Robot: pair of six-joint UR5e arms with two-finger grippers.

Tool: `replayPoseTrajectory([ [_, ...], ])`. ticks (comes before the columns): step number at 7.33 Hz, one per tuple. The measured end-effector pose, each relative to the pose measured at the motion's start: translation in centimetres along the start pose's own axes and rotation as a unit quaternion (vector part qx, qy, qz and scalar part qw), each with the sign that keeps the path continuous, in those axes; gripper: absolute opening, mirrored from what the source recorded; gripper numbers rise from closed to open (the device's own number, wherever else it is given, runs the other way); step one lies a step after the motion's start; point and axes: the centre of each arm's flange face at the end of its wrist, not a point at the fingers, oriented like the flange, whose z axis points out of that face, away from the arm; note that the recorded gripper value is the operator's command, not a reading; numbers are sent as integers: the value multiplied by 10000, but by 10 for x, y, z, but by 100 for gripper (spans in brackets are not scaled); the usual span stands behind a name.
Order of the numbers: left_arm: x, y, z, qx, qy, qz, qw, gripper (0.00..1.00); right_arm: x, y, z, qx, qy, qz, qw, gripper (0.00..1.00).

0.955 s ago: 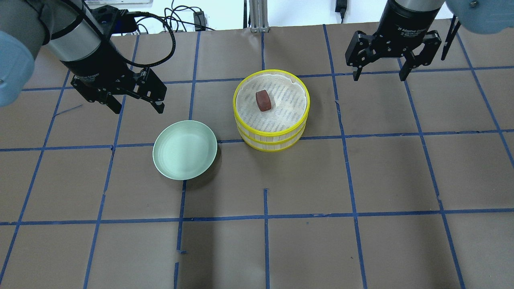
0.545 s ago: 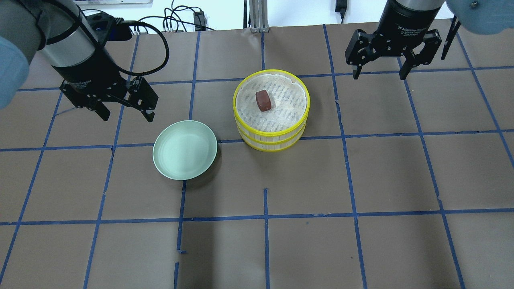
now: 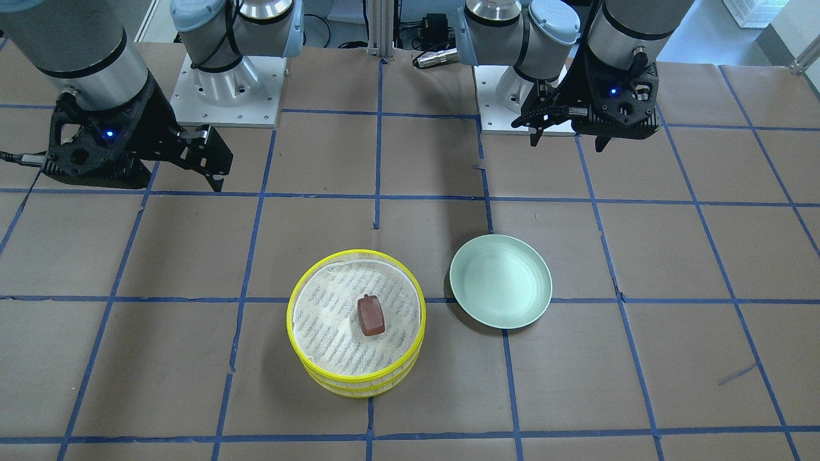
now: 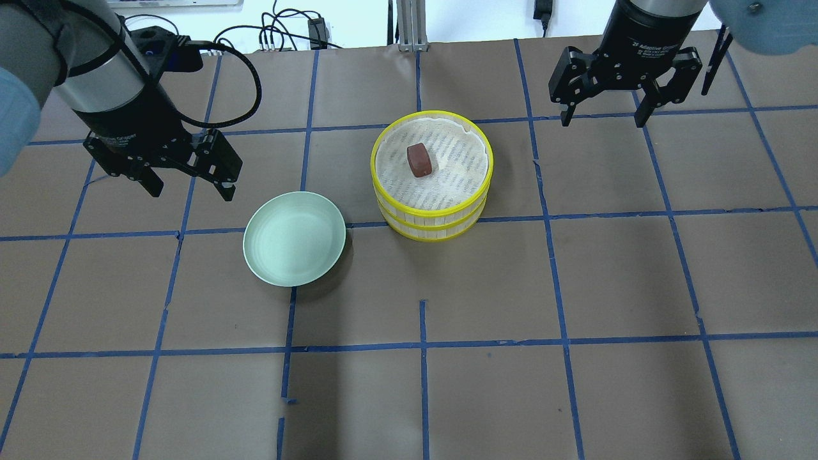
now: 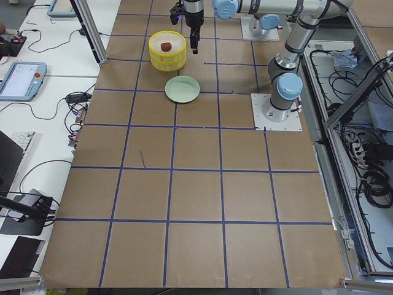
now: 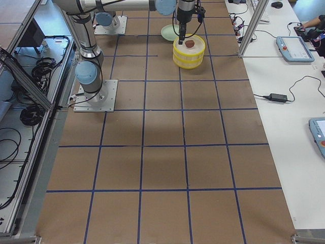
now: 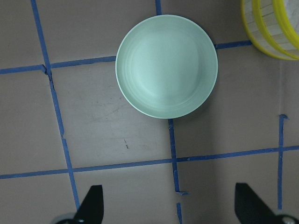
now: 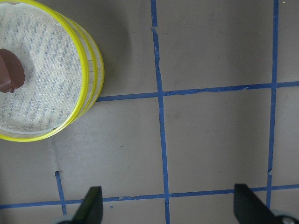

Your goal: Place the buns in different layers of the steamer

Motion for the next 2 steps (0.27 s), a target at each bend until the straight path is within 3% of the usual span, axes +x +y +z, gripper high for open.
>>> replayPoseTrajectory([
  [2, 0, 1, 0, -19, 0, -2, 10000, 100, 0, 0, 1, -7, 1, -1, 10000, 100],
])
